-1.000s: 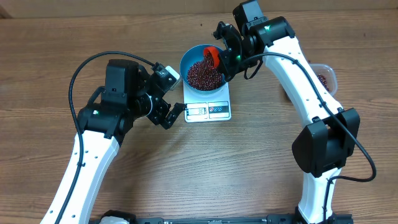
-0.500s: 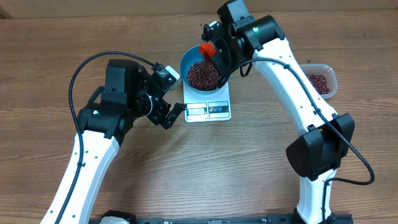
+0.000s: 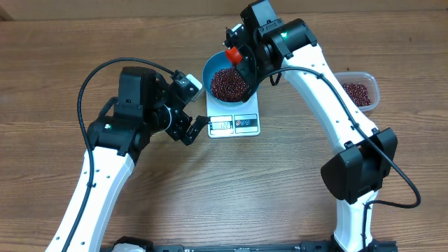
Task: Scoop item into bowl and weigh 150g on scale
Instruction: 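Tip the red scoop with the right gripper to pour beans into the bowl, then move the empty scoop with the right gripper back to the tub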
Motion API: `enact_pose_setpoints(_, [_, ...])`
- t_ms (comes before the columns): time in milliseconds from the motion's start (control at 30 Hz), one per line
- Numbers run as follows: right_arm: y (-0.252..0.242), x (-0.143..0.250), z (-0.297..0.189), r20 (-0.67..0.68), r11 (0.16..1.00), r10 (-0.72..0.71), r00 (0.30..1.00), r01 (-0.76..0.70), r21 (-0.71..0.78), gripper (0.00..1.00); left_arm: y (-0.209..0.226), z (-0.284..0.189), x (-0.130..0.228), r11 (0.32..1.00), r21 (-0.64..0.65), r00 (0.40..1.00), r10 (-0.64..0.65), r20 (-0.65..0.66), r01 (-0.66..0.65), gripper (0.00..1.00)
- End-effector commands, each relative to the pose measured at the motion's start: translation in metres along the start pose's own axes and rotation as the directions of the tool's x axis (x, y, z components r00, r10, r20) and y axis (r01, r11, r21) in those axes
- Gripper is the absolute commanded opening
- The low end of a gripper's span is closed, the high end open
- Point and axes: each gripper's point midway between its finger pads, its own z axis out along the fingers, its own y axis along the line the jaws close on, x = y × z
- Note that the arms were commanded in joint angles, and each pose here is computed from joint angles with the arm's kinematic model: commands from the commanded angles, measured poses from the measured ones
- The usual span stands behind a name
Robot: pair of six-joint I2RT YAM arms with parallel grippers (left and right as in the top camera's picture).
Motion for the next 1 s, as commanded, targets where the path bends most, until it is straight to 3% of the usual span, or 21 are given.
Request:
enact_pose_setpoints(0, [-0.002, -0.008, -0.016, 0.032, 0.996, -0.084, 0.996, 0.083, 0.033, 0.04, 0.003, -0.001, 0.000, 1.000, -0.005, 1.000, -0.013, 0.003, 0.013, 1.00])
enact_pose_setpoints(333, [-0.004, -0.007, -0.018, 0.018, 0.996, -0.052, 0.998, 0.051, 0.080, 0.04, 0.003, -0.001, 0.000, 1.000, -0.005, 1.000, -0.013, 0.003, 0.013, 1.00])
enact_pose_setpoints(667, [-0.026, -0.006, -0.063, 0.139, 0.985, 0.172, 0.975, -0.168, -0.042, 0.04, 0.003, -0.001, 0.000, 1.000, -0.005, 1.000, -0.013, 0.003, 0.013, 1.00])
enact_pose_setpoints(967, [-0.095, 0.053, -0.104, 0.106, 0.916, 0.398, 0.911, -0.401, 0.006, 0.04, 0.003, -0.001, 0.000, 1.000, -0.005, 1.000, -0.013, 0.003, 0.013, 1.00])
